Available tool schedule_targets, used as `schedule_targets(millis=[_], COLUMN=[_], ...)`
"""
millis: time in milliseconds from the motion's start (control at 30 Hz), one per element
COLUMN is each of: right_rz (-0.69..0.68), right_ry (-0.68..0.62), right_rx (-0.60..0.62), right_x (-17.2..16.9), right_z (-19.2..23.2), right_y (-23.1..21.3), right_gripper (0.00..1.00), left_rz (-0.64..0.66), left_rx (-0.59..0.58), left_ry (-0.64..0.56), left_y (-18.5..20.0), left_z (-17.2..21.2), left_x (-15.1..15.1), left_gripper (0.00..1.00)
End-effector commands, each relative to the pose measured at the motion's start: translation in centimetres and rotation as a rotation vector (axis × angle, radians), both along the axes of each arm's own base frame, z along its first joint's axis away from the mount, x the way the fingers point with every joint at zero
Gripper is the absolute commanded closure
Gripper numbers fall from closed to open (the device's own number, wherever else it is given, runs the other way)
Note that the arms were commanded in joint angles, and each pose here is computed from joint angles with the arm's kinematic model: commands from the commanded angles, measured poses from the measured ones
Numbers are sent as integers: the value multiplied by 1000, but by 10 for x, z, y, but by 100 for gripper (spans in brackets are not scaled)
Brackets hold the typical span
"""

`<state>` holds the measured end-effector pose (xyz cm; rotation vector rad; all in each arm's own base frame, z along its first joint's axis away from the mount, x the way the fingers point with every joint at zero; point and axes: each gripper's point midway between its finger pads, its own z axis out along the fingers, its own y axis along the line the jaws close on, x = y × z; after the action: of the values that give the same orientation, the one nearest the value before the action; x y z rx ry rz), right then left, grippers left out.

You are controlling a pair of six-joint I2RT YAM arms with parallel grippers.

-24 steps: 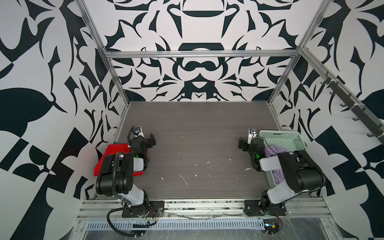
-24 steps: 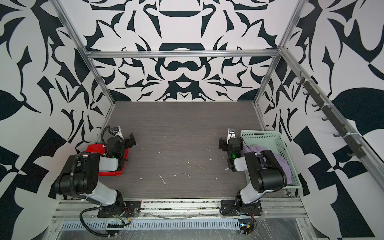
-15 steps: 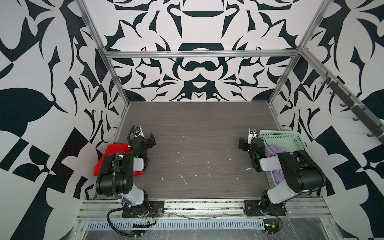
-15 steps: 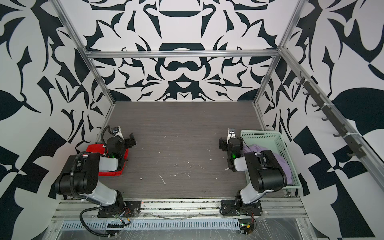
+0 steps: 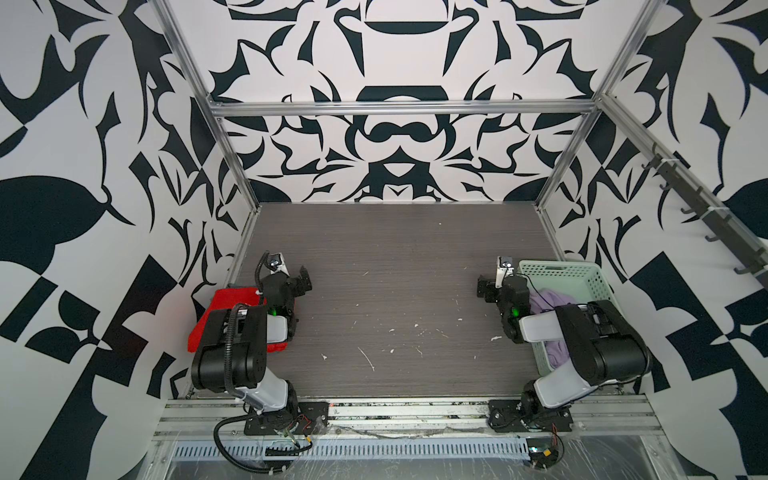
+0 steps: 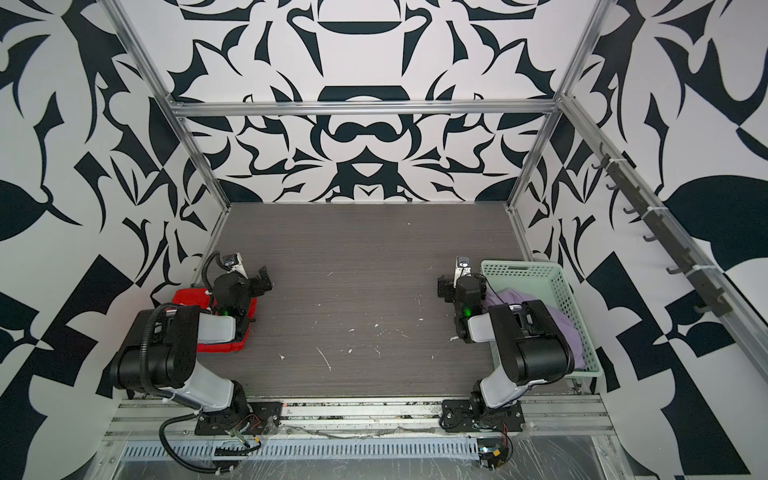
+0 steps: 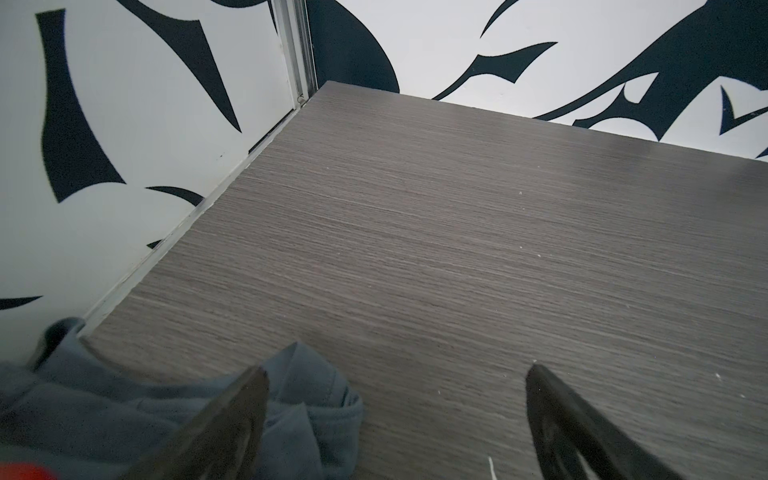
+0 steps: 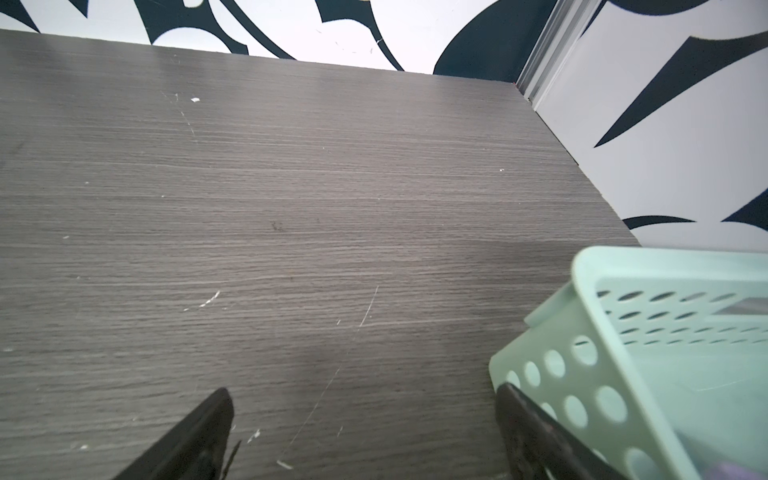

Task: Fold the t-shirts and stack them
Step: 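Raise both grippers from rest and move them toward the table centre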

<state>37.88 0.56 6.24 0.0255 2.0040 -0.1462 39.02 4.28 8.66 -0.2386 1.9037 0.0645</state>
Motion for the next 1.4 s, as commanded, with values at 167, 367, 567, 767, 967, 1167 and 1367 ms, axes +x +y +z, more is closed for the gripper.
schedule_targets(millis=[167,367,567,767,967,1167,1367], right_rz=[-30,11,135,243,388,466,493], right_ry=[-59,-58,-85,-107,-32,78,55], right_rx=[-1,0,74,315,660,794,830], right_x=[7,9,15,1,-35,-82,-97], right_z=[18,30,100,173,180,154,157], right_y=[-6,1,27,65,139,214,227], right_gripper=[0,0,0,0,0,0,0], left_rz=[-10,-5,-72,-193,-363,-470,-555], left_rx=[2,4,-20,-248,-656,-924,-871], left_ry=[-11,-11,41,-44,-54,-19,-2], left_y=[-2,-1,-16,-70,-163,-248,-290], left_z=[4,10,60,155,197,186,188], left_x=[3,5,10,3,-19,-48,-72], left_gripper=[1,1,1,1,1,1,1])
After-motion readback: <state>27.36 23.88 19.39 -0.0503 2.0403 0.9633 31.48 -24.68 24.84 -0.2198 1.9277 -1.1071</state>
